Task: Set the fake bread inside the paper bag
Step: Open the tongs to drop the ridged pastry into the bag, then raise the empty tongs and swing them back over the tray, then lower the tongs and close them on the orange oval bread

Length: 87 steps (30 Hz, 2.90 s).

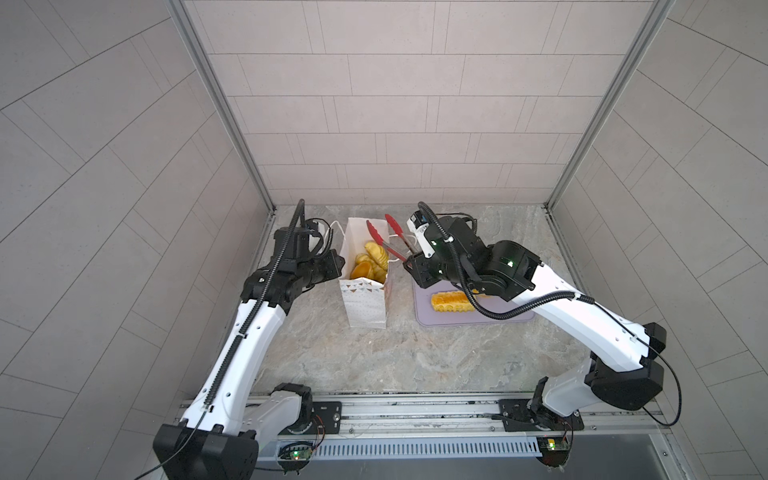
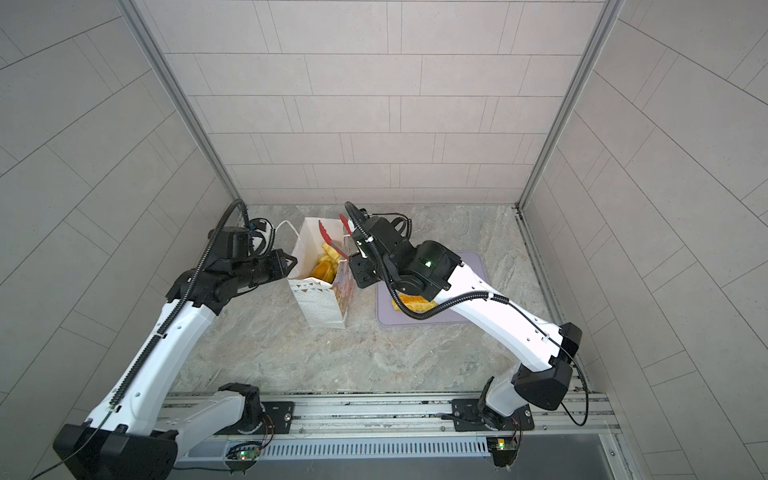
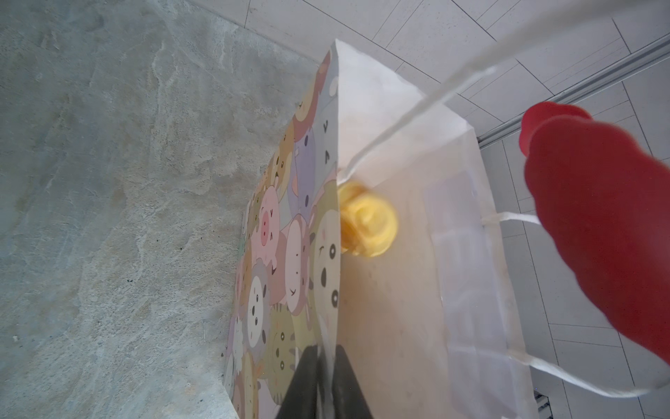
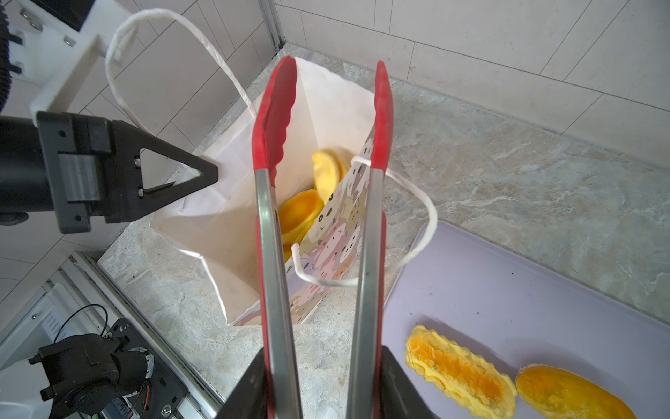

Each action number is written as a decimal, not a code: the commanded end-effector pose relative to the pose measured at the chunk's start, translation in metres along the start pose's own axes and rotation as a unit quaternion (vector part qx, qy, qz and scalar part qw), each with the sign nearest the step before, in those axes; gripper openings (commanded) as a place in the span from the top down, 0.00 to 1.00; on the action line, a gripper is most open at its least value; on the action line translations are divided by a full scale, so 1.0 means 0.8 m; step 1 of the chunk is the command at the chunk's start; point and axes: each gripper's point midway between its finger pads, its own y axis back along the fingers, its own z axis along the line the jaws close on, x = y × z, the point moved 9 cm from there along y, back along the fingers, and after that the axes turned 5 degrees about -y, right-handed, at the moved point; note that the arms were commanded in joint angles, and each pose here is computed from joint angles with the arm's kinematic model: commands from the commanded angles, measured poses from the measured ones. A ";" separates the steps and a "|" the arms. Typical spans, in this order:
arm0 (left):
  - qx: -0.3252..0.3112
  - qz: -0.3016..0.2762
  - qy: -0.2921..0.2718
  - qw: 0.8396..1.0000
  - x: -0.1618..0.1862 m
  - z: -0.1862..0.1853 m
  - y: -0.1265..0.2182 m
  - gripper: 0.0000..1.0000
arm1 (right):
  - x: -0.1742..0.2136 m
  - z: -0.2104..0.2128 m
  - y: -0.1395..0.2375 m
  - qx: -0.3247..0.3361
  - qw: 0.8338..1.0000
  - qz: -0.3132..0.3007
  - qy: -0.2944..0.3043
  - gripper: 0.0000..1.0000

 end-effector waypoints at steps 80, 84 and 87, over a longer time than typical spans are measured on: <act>-0.003 0.008 0.000 1.000 0.003 0.002 0.003 0.86 | 0.211 -0.328 0.017 0.121 0.881 -0.015 -0.457 0.48; -0.005 0.008 0.000 1.000 0.004 0.002 0.004 0.86 | 0.217 -0.327 0.014 0.118 0.879 -0.013 -0.462 0.48; -0.005 0.009 0.001 1.000 0.004 0.002 0.003 0.86 | 0.222 -0.326 0.012 0.115 0.877 -0.012 -0.466 0.48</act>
